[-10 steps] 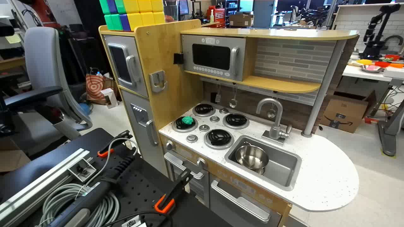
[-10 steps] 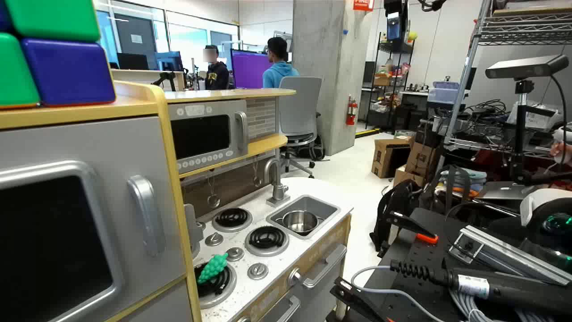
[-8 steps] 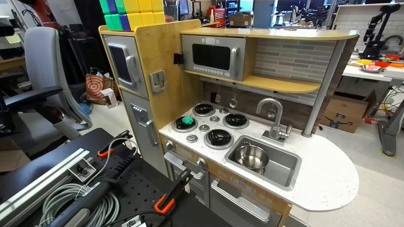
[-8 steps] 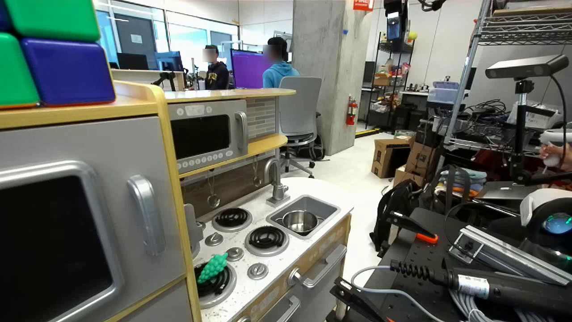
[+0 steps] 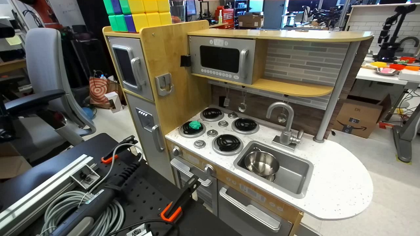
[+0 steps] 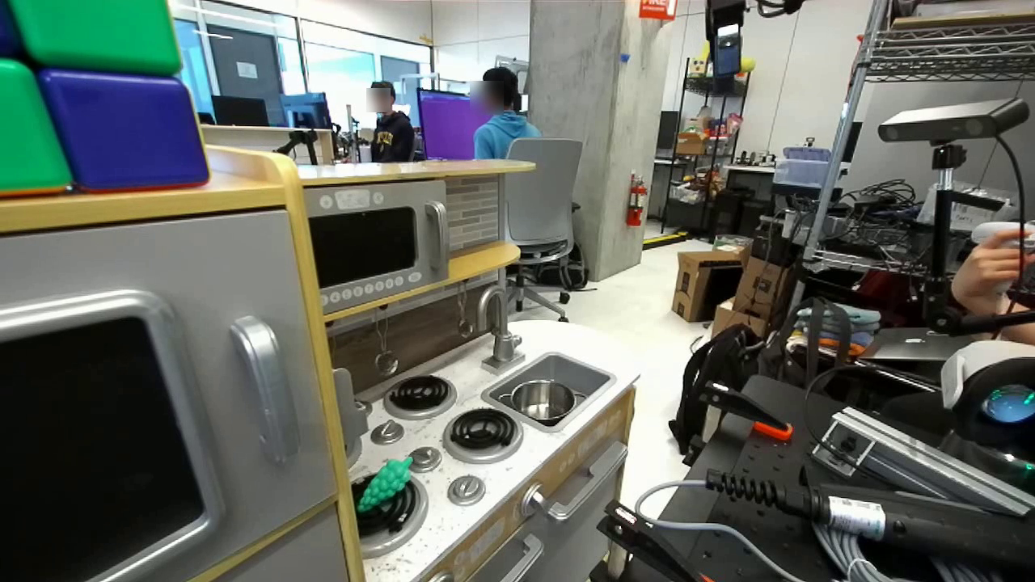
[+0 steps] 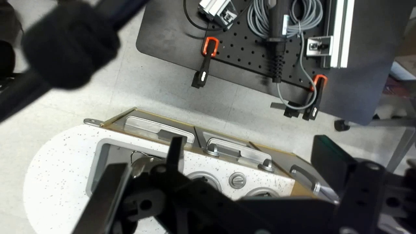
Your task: Put the green object on the stove into the pot that is in the sink
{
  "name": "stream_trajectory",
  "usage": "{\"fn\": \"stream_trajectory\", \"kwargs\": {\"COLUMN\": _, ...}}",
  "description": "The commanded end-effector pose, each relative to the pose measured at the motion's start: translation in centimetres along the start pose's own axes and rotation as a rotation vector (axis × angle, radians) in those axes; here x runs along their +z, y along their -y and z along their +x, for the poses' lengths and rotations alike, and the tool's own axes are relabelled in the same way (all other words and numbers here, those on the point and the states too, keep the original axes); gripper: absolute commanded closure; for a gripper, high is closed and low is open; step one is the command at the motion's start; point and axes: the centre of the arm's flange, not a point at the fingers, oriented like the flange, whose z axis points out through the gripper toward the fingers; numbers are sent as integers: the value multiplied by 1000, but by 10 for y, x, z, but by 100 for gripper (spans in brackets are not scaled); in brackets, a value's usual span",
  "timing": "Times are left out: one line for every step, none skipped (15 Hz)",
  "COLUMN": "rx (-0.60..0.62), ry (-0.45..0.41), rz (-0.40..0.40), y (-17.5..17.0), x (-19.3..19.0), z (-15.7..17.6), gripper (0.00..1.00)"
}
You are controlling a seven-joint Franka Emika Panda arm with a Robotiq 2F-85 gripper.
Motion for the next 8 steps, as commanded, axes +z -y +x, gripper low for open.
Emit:
{"fn": "stream_trajectory", "kwargs": {"rx": -174, "ry": 73, "rz": -62, "y": 6, "x": 0, "z": -21, "gripper": 0}}
{"fn": "stream_trajectory", "kwargs": {"rx": -220, "ry": 84, "rz": -81, "y": 7, "x": 1, "z": -25, "gripper": 0}}
{"fn": "stream_trajectory", "kwargs": {"rx": -264, "ry": 95, "rz": -100, "y": 9, "x": 4, "z": -26, "gripper": 0}}
{"fn": "stream_trajectory", "kwargs": {"rx": -310, "ry": 107, "rz": -116, "y": 10, "x": 6, "z": -26, "gripper": 0}}
{"fn": "stream_trajectory", "kwargs": {"rx": -355, "ry": 119, "rz": -130, "y": 10, "x": 8, "z": -25, "gripper": 0}}
{"fn": "stream_trajectory", "kwargs": {"rx": -400, "ry": 133, "rz": -144, "y": 11, "x": 9, "z": -25, "gripper": 0}}
{"fn": "stream_trajectory", "kwargs": {"rx": -444, "ry": 148, "rz": -157, "y": 11, "x": 10, "z": -25, "gripper": 0}}
{"fn": "stream_trajectory", "kwargs": {"rx": -487, "ry": 162, "rz": -172, "y": 12, "x": 10, "z": -26, "gripper": 0}}
